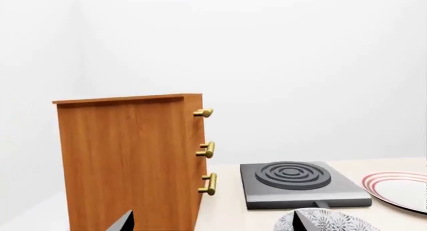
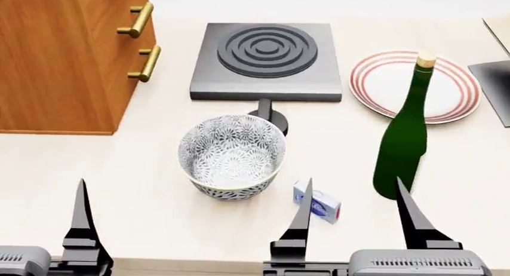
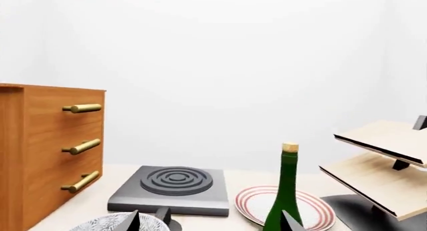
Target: Put the bowl on the top of the cabinet.
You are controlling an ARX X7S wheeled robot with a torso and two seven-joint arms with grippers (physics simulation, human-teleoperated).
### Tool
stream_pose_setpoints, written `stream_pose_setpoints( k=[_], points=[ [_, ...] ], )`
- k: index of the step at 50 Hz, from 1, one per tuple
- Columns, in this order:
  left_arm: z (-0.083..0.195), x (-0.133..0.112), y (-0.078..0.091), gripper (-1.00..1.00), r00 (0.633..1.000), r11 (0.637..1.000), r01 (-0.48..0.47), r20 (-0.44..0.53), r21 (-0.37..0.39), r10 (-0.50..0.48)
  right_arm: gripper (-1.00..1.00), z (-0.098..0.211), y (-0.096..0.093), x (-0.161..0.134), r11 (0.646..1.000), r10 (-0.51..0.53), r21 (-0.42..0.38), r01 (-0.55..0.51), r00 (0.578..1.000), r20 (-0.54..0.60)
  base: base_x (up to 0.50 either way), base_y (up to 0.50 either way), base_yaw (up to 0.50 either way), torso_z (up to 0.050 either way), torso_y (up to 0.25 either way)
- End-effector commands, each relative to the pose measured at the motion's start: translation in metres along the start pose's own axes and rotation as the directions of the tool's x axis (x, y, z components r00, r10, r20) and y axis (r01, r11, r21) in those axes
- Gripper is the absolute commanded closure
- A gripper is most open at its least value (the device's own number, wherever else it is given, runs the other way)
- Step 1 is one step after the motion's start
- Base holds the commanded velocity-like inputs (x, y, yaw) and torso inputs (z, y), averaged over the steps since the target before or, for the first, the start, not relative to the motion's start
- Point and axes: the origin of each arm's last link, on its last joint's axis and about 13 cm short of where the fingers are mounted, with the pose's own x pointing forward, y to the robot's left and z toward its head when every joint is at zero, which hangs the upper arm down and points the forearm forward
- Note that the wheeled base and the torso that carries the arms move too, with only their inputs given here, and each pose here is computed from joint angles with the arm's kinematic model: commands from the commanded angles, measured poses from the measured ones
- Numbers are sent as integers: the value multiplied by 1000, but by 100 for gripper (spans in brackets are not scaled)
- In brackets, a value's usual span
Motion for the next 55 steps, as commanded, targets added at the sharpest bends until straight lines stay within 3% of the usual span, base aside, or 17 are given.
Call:
stream_pose_setpoints(
  k=[1,33,46,55],
  points=[
    [0,-1,0,-100,1000,1000,1,-1,-2,-1,-100,1,-1,0,1000,-6,0,6,1000,4,0,0,0,0,0],
    [-1,-1,0,-100,1000,1000,-1,0,-4,1,-100,-1,1,0,1000,-4,-13,4,1000,3,0,447,0,0,0],
    [-1,-1,0,-100,1000,1000,-1,-1,-5,1,-100,-2,0,0,1000,-4,-16,4,1000,6,0,43,0,0,0],
    [-1,-1,0,-100,1000,1000,-2,-1,-5,2,-100,-2,1,-1,1000,-4,-21,4,1000,10,0,466,0,0,0]
  ],
)
